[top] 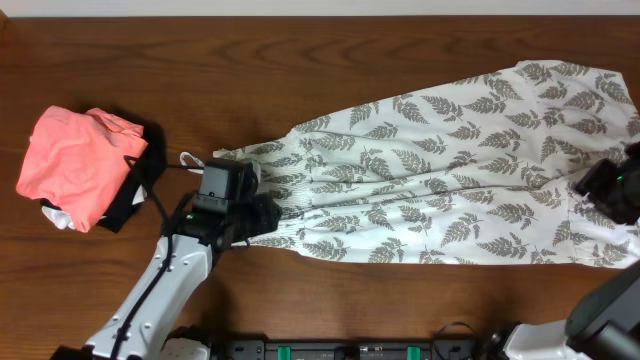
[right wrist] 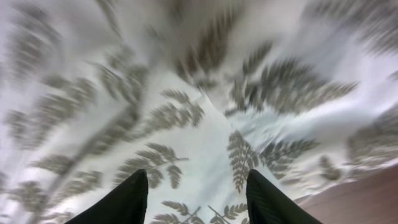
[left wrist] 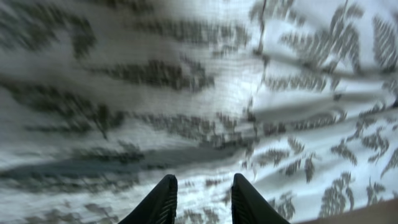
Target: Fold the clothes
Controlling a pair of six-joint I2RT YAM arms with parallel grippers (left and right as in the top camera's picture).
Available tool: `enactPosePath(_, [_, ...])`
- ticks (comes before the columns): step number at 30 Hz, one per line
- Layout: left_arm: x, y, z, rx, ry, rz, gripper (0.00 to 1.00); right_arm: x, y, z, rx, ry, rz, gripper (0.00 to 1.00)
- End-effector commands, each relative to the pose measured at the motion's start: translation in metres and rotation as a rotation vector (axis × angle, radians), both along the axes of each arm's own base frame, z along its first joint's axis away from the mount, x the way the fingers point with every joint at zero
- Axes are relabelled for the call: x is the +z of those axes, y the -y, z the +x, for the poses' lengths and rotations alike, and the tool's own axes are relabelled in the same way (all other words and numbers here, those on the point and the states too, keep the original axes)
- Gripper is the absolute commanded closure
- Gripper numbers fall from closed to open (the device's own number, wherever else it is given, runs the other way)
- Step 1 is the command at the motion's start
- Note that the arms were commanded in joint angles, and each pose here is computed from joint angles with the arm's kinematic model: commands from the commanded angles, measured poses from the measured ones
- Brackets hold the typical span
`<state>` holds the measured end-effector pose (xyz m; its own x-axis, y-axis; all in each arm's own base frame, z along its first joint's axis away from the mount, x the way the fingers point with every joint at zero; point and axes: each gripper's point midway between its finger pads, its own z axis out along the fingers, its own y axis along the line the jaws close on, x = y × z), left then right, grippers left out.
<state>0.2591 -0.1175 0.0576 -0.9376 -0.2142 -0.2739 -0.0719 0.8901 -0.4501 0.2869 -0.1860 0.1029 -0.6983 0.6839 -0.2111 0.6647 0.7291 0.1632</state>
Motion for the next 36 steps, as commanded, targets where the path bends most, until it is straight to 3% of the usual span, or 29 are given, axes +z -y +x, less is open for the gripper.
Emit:
enactPosePath(1, [-0.008,0.005,-0.006,-0.001,-0.068,-0.022,0.70,0.035,0.001,0.008,0.022,0.084,-0.052,0.49])
enactPosePath(11, [-0.055,-0.008,-0.024,0.030,-0.270,0.030,0.61,0.054,-0.012,0.012,0.045,0.165,-0.022,0.48])
enactPosePath(19, [-0.079,-0.067,-0.031,0.226,-0.396,0.102,0.61,0.054,-0.014,0.010,0.056,0.158,-0.019,0.48])
enactPosePath(32, [-0.080,-0.106,-0.033,0.281,-0.399,0.118,0.61,0.054,-0.014,0.010,0.056,0.159,-0.020,0.48])
enactPosePath(36, [-0.067,-0.086,-0.018,0.220,-0.328,-0.004,0.55,0.056,-0.016,0.015,0.089,0.184,-0.019,0.48])
